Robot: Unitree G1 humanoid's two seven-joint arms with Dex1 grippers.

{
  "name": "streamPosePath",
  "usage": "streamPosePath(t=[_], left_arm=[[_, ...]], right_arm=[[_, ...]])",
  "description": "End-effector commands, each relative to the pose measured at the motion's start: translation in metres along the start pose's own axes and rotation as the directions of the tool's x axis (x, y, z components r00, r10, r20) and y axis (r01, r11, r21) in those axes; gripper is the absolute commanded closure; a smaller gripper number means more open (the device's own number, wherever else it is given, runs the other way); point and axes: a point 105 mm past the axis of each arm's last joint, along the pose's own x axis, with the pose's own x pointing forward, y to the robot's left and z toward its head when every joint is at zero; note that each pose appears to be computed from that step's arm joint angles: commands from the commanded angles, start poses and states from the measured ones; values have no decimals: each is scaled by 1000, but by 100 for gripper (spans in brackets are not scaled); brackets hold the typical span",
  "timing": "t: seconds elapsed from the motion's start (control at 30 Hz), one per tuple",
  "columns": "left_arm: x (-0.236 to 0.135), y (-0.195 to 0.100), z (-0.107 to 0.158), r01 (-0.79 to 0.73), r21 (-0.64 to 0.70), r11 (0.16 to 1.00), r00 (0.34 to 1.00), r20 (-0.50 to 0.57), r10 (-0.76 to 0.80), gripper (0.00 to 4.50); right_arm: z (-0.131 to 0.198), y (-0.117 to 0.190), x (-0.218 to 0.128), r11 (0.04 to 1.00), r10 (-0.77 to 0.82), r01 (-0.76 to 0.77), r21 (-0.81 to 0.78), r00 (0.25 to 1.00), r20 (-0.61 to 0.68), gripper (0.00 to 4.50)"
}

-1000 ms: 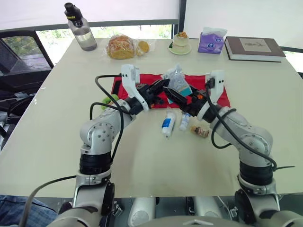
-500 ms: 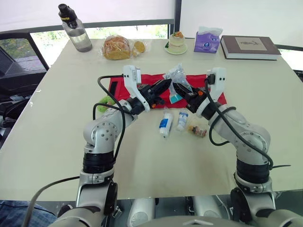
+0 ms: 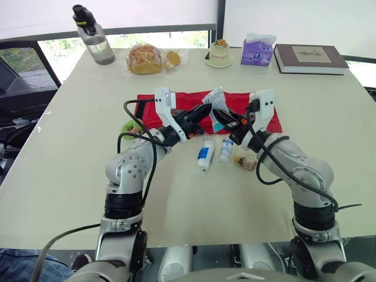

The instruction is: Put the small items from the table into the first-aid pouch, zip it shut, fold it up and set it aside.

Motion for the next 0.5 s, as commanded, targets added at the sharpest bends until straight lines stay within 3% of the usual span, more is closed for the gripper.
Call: streamPosePath(t=[0.03,0.5], left_arm=[[-6,-6,26,5,39,999,994,112,-10,450],[-4,-7,28,10,11,1000,990,140,-11,450]], right_arm=[[2,-20,-5,996,-85,86,-23,996,16,450],[3,-21,-7,996,-86,87,-17,996,30,450]])
